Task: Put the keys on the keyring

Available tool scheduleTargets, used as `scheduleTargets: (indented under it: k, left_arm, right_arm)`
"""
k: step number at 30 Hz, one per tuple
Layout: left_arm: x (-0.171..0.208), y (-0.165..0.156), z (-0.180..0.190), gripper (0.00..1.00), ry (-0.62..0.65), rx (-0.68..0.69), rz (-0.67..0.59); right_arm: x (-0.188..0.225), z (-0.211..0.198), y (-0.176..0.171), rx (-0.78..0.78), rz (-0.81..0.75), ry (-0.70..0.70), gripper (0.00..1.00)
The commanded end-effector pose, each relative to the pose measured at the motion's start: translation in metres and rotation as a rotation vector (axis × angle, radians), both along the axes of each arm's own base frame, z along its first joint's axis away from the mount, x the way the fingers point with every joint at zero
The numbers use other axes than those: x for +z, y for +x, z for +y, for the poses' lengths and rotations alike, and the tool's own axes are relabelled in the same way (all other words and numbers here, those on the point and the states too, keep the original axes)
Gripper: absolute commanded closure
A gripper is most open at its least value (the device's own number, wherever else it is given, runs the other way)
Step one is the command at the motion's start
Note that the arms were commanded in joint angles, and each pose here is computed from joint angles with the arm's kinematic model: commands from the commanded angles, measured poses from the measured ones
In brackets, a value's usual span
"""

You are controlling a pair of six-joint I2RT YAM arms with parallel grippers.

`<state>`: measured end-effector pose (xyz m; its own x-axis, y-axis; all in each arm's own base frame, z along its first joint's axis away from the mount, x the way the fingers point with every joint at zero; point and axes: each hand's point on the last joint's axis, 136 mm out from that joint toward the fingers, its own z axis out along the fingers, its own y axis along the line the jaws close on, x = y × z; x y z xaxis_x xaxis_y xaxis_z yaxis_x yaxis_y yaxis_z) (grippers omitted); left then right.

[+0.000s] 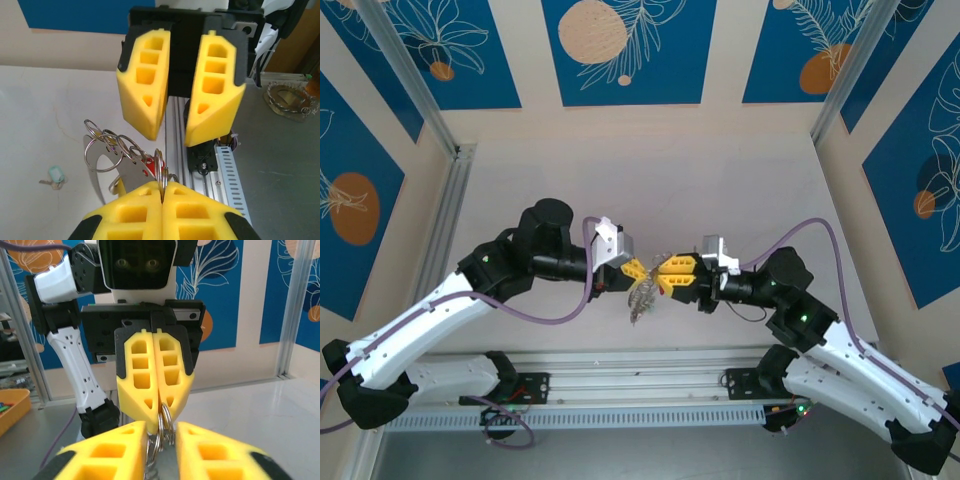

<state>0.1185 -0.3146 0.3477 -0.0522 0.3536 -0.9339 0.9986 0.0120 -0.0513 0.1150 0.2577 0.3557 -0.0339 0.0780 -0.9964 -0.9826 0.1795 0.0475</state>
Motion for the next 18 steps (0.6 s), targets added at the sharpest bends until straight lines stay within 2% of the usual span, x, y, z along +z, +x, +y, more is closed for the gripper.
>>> scheduleTargets:
  k: [1,8,10,15,18]
  left_arm:
    - [0.009,0.0,0.002,1.0,-0.014,0.001,-0.057]
    - [-0.001,0.004,0.006,1.0,0.039,0.018,-0.078]
    - [-0.005,0.006,0.007,1.0,0.055,0.029,-0.083]
    - [-0.016,0.012,0.011,1.0,0.092,0.056,-0.106]
    - [-0.021,0.011,0.013,1.0,0.102,0.062,-0.104]
  right_arm:
    - [0.002,-0.006,0.003,-0.048,-0.031,-0.047,0.72]
    - [-0.001,-0.014,0.009,-0.116,-0.052,-0.141,0.69]
    - [-0.006,-0.019,0.02,-0.187,-0.024,-0.164,0.63]
    - [-0.038,-0.041,0.058,-0.43,0.135,-0.268,0.39]
    - [-0.066,-0.068,0.083,-0.613,0.302,-0.338,0.35]
